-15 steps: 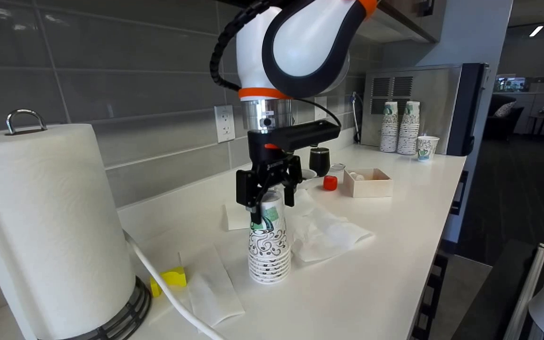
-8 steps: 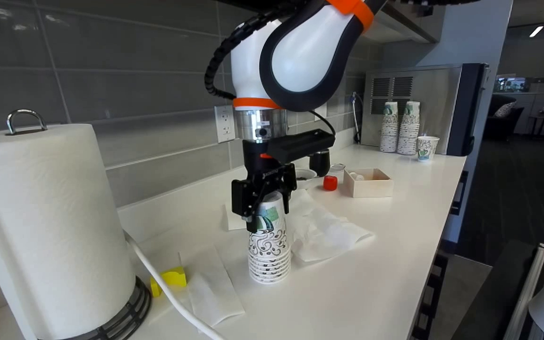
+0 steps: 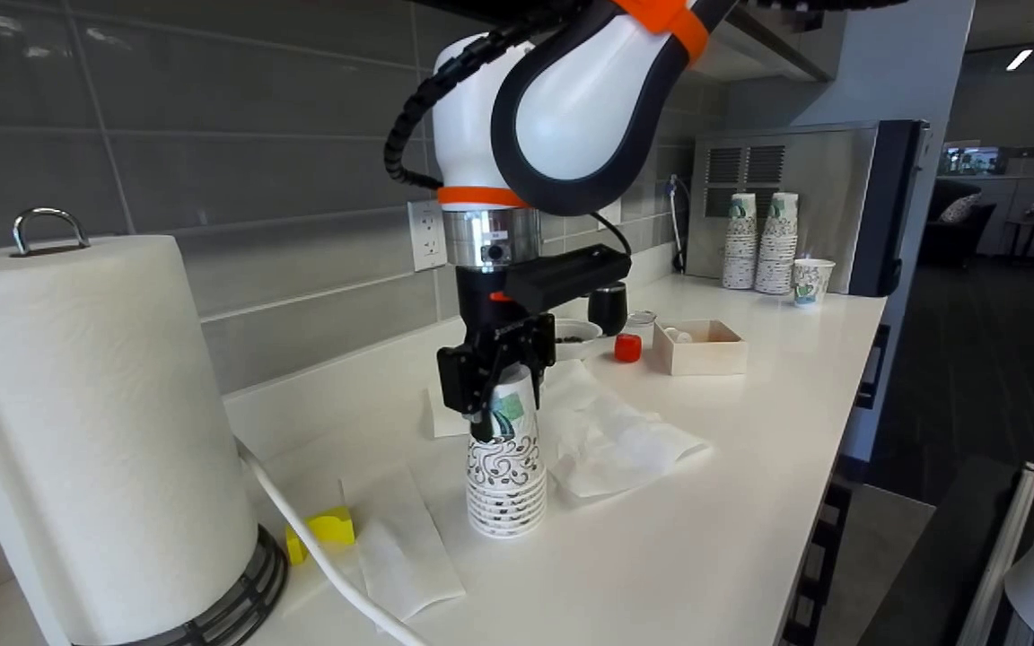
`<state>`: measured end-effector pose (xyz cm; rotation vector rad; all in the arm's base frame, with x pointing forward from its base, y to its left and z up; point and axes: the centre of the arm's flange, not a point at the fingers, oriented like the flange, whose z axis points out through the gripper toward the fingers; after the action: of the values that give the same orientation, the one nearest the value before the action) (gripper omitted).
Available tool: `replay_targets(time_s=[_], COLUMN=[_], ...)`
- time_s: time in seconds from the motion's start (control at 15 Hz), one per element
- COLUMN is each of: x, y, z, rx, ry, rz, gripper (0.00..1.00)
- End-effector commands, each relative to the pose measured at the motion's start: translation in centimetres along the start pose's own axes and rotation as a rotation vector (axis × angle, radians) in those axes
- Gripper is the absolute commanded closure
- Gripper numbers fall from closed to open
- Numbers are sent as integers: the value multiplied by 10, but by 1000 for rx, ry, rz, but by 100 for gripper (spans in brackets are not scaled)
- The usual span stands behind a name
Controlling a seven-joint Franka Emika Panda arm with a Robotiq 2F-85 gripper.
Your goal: Move the stacked cups to the right
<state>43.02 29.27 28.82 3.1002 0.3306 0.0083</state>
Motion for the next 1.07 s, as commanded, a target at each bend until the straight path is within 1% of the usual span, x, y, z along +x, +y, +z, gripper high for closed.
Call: replay_targets(time_s=[0.0,0.13,0.47,0.73,1.0], x=[4,2,-13,-33,-67], y=[-3,1,30,56,83], z=[1,-4,-33,-62,-81], rx=[-12,21,89,104,89], ry=[20,10,19,43,22], rz=[6,-13,-4,52,153], gripper=[48,48,48,48,48])
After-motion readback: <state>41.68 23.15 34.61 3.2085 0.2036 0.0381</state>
